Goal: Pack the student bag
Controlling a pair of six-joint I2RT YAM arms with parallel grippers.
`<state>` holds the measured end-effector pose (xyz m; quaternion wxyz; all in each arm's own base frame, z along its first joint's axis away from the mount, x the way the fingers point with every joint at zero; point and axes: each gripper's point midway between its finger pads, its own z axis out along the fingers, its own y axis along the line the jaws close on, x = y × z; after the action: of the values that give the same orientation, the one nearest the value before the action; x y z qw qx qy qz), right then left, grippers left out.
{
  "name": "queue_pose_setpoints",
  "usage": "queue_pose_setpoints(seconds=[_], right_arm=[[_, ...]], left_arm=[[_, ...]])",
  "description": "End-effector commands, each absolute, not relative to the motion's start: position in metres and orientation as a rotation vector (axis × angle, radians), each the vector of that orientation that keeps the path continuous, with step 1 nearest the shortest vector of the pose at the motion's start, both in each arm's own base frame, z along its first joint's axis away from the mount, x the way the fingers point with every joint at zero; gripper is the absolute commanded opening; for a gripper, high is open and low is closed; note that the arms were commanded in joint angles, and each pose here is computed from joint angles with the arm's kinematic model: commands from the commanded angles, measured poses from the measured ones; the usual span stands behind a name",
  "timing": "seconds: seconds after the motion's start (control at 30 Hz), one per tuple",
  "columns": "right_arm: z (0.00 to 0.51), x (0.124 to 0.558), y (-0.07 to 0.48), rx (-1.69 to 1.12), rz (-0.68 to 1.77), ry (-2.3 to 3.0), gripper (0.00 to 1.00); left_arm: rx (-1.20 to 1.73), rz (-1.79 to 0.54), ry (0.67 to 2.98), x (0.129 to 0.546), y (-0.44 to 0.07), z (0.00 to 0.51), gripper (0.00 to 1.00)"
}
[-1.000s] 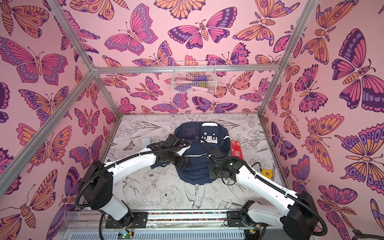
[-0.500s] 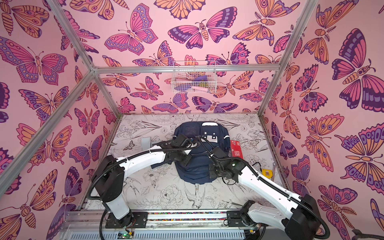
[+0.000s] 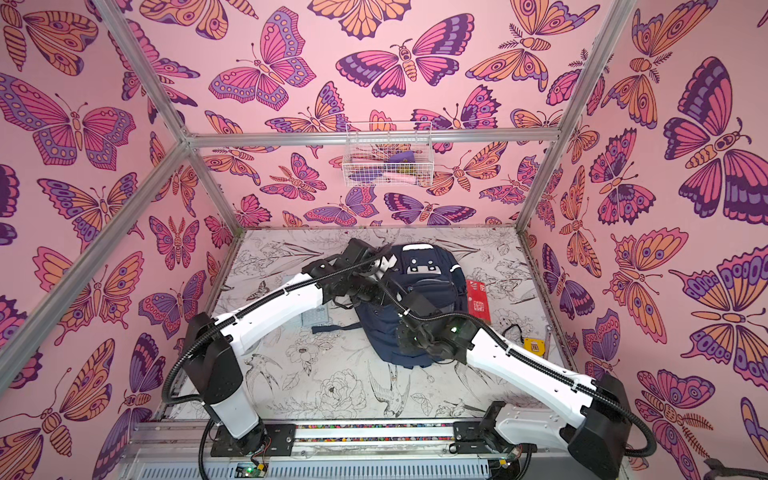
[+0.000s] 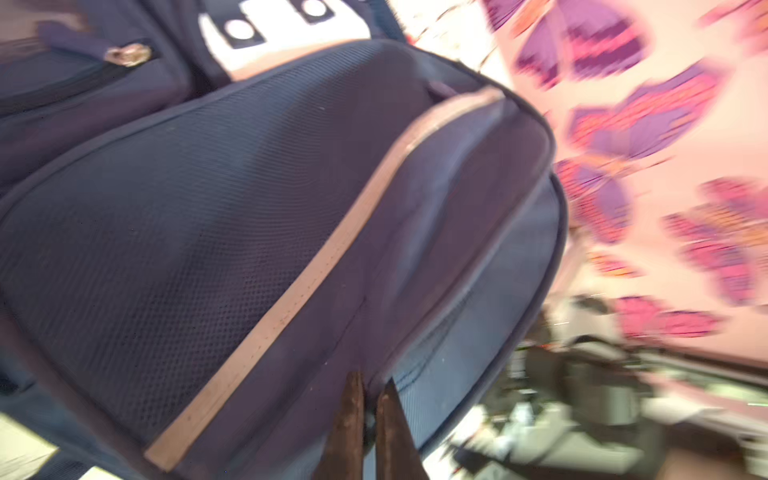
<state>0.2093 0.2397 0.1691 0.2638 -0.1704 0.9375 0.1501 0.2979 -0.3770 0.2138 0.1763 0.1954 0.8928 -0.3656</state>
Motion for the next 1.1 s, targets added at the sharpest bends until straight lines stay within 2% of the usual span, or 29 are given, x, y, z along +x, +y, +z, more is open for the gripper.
queue_pose_setpoints(seconds=[0.0, 0.17, 0.33, 0.4, 0.47, 0.53, 0.7, 0.9, 0.97, 1.0, 1.07], right_arm=[[0.172, 0.206, 0.268, -0.547, 0.475, 2.488, 0.0], [0.167, 0.218, 0.297, -0.525, 0.479, 2.447, 0.0], [0.153, 0.227, 0.307, -0.477, 0.484, 2.448, 0.0], [0.152, 0.227, 0.306, -0.457, 0.477, 2.46, 0.09], [0.158, 0.226, 0.298, -0.424, 0.461, 2.459, 0.3], [0.168, 0.225, 0.285, -0.386, 0.439, 2.445, 0.42], [0.193, 0.221, 0.243, -0.299, 0.347, 2.397, 0.51], [0.219, 0.214, 0.198, -0.223, 0.311, 2.367, 0.56], [0.229, 0.214, 0.193, -0.205, 0.329, 2.349, 0.57], [0.234, 0.215, 0.193, -0.201, 0.34, 2.34, 0.58], [0.241, 0.218, 0.195, -0.199, 0.344, 2.334, 0.59]], left_arm=[[0.511, -1.456, 2.252, 0.296, -0.413, 0.304, 0.0], [0.419, -1.546, 2.281, 0.296, -0.412, 0.286, 0.0], [0.35, -1.496, 2.307, 0.302, -0.388, 0.264, 0.0], [0.327, -1.473, 2.332, 0.304, -0.375, 0.25, 0.0], [0.32, -1.413, 2.362, 0.305, -0.359, 0.229, 0.0], [0.32, -1.349, 2.408, 0.303, -0.341, 0.204, 0.0], [0.33, -1.319, 2.475, 0.297, -0.313, 0.172, 0.0], [0.428, -1.198, 2.536, 0.294, -0.299, 0.165, 0.02], [0.431, -1.166, 2.542, 0.295, -0.297, 0.169, 0.31], [0.421, -1.136, 2.541, 0.296, -0.294, 0.171, 0.43], [0.403, -1.067, 2.529, 0.299, -0.286, 0.178, 0.55]])
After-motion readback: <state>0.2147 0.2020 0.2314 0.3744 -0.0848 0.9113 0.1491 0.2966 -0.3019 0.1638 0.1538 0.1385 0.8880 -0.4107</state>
